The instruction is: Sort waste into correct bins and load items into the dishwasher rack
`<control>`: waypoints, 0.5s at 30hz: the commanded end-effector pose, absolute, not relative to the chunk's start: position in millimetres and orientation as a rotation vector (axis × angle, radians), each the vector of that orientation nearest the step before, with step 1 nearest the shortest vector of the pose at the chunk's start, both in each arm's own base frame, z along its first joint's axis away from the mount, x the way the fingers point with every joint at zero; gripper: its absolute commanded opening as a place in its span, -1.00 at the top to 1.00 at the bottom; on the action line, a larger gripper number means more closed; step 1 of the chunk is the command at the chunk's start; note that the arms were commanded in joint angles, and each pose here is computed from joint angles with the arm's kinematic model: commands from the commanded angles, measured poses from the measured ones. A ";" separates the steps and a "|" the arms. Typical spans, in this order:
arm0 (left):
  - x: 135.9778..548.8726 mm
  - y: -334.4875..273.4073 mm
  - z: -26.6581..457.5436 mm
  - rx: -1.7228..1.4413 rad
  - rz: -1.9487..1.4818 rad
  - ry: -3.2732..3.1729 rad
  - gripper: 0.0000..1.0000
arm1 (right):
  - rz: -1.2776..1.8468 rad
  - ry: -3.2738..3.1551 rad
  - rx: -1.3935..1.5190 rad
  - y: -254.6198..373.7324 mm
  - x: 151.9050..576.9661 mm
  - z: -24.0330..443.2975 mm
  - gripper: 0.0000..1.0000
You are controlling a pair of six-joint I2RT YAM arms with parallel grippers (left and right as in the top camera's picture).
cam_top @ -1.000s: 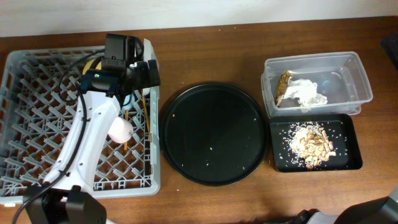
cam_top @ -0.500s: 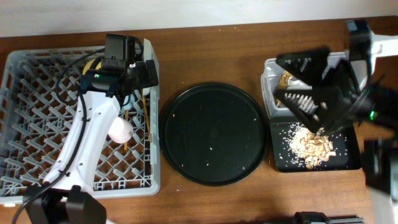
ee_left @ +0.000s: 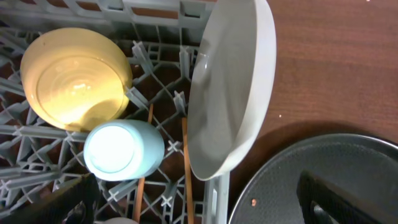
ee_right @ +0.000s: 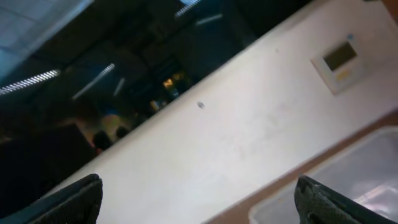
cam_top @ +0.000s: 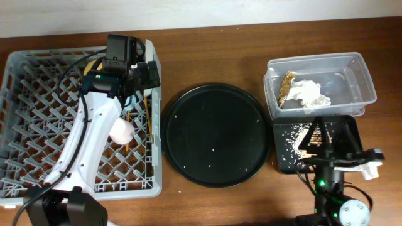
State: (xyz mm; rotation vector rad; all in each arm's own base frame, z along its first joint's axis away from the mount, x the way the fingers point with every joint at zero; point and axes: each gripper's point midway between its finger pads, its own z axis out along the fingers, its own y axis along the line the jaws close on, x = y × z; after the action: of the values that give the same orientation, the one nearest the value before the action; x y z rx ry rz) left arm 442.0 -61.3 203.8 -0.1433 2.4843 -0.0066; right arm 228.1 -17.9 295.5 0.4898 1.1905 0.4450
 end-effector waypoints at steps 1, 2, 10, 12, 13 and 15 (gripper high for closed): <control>442.3 -61.0 199.6 -0.128 0.010 2.495 -0.99 | 0.421 1.228 0.486 -18.8 232.8 256.0 -0.97; 442.4 -61.0 199.8 -0.128 0.010 2.494 -0.99 | 0.422 1.261 0.484 -16.7 236.8 239.7 -0.97; 442.4 -61.0 199.6 -0.128 0.010 2.494 -0.99 | 0.348 1.597 0.438 -3.9 245.9 156.8 -0.97; 442.3 -61.0 199.7 -0.127 0.010 2.494 -0.99 | 0.331 1.598 0.424 -4.4 245.9 157.1 -0.97; 442.3 -61.0 199.7 -0.127 0.010 2.494 -0.99 | 0.272 1.615 0.338 -1.8 246.0 157.1 -0.97; 442.4 -61.0 199.8 -0.128 0.010 2.494 -0.99 | 0.066 1.645 0.068 3.3 246.0 156.5 -0.97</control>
State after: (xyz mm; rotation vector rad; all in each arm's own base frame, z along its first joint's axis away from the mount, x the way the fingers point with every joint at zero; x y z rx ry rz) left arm 441.5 -61.2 203.4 -0.1431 2.4869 -0.0057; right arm 246.1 -1.1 160.0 0.3222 1.6140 0.2607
